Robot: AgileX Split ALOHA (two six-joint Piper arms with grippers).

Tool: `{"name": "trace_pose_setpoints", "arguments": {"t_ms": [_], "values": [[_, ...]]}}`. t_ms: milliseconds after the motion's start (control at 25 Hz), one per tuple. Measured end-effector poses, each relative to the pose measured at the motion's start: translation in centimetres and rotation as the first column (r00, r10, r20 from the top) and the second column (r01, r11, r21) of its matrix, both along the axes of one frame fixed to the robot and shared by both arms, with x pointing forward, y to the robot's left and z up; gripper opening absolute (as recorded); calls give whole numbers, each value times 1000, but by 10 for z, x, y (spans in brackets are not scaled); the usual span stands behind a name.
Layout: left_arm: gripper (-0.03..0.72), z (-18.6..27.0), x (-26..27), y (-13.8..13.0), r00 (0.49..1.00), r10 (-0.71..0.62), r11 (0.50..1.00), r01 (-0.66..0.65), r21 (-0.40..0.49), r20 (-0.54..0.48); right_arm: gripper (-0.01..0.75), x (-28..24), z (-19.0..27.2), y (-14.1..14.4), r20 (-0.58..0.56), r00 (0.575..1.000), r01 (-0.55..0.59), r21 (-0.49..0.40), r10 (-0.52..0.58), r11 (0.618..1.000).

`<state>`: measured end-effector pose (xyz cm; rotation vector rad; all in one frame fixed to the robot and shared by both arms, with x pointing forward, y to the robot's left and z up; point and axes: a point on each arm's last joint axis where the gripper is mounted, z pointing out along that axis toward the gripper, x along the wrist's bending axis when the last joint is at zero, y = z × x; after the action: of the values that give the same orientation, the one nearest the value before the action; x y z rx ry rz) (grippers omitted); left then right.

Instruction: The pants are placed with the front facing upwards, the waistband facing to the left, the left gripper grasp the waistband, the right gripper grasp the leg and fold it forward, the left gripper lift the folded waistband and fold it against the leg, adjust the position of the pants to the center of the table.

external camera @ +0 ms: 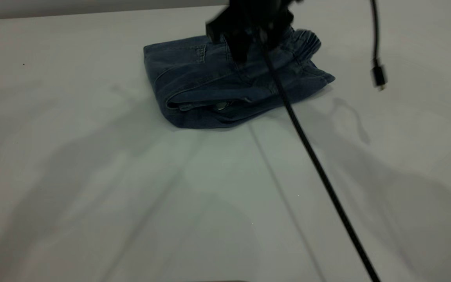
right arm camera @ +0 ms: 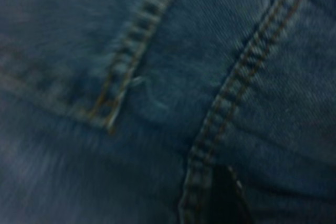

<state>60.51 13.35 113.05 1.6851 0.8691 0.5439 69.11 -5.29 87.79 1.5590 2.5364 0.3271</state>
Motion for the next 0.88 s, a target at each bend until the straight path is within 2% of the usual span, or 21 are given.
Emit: {"name": "trace_pose_setpoints", "arguments": {"t_ms": [120,280,400,560,760,880], "values": [[538,0,-1,0,1000,-7,1000,7,-1,-5,372,-1,-19,-3,-39,999,34,-33,-35,999],[538,0,-2,-1,1000,-21,1000,21,0,-11,372,-3,-22,-3,-79,996,47,-44,-50,998],[538,-1,-2,-1,1000,-23,1000,23,0,-11,372,-9,-23,-3,-152,980,122,-28,-125,992],[537,-1,-3,-2,999,-34,999,34,0,-17,372,-19,-24,3,-290,912,306,10,-290,952],[537,-1,-4,-3,998,-50,999,50,1,-24,372,-27,-26,15,-457,782,506,69,-424,860],[537,-2,-4,-3,998,-54,999,55,3,-25,372,-28,-26,17,-481,773,509,78,-415,858]]}}
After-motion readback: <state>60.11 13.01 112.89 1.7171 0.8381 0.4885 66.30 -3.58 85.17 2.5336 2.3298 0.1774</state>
